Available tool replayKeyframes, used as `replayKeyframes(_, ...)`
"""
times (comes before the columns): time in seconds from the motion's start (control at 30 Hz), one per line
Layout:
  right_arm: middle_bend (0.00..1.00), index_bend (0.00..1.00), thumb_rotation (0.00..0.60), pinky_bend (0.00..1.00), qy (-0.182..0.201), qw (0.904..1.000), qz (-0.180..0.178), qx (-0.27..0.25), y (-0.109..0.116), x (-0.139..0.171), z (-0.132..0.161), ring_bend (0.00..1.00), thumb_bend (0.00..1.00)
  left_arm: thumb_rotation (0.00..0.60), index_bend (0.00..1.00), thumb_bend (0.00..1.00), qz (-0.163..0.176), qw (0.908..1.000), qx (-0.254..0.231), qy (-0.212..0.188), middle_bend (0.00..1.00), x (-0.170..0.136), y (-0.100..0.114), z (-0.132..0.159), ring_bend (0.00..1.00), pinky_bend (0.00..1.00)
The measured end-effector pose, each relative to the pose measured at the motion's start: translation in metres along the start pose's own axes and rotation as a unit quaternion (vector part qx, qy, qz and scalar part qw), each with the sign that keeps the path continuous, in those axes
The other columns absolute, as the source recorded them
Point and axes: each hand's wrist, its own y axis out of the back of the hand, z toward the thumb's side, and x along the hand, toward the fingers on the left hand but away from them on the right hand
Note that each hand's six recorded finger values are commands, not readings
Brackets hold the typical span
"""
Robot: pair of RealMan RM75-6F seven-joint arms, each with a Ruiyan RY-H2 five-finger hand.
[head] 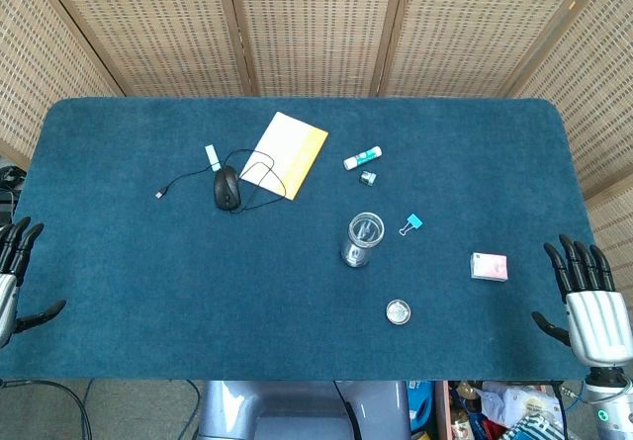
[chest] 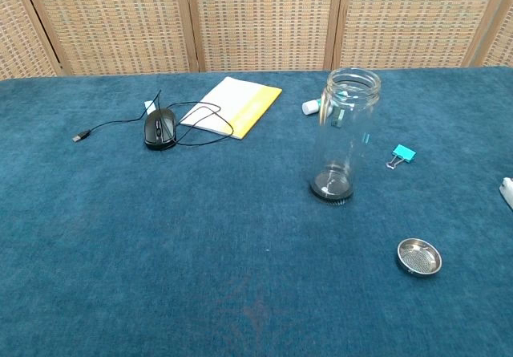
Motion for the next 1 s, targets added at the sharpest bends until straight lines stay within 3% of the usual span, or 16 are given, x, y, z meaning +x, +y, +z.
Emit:
replayKeyframes(0.23, 0.0, 0.06, 0.6, 0.0, 0.011, 0.9998, 0.018, 0.0, -0.01, 0.0, 0.005, 0.0, 0.0, 0.6, 0.0, 0.05, 0.006, 1.0, -0.003, 0.003, 0.0, -0.001, 0.002, -0.002, 0.0, 0.0)
replayKeyframes(0.43, 0.0, 0.28, 0.6, 0.0, 0.069, 0.9947, 0.057, -0.051, -0.032, -0.008, 0.031, 0.0, 0.0, 0.6, 0.0, 0.05, 0.004, 0.9999, -0.004, 0.009, 0.0, 0.003, 0.001, -0.005, 0.0, 0.0)
replayKeyframes(0.57, 0.0, 0.38, 0.6, 0.0, 0.109, 0.9831, 0.099, -0.109, -0.058, -0.019, 0.055, 0.0, 0.15, 0.6, 0.0, 0.05, 0.0, 0.9999, 0.0, 0.014, 0.0, 0.007, -0.002, -0.006, 0.0, 0.0)
replayKeyframes(0.7, 0.0, 0.45, 0.6, 0.0, 0.136, 0.9757, 0.131, -0.11, -0.084, -0.03, 0.076, 0.0, 0.28, 0.6, 0.0, 0.05, -0.002, 0.9999, 0.003, 0.015, 0.0, 0.008, -0.004, -0.005, 0.0, 0.0)
replayKeyframes(1.0, 0.0, 0.5, 0.6, 0.0, 0.122, 0.9707, 0.179, -0.104, -0.128, -0.044, 0.105, 0.0, 0.38, 0.6, 0.0, 0.05, -0.016, 0.9997, 0.008, 0.02, 0.0, 0.012, -0.011, -0.006, 0.0, 0.0)
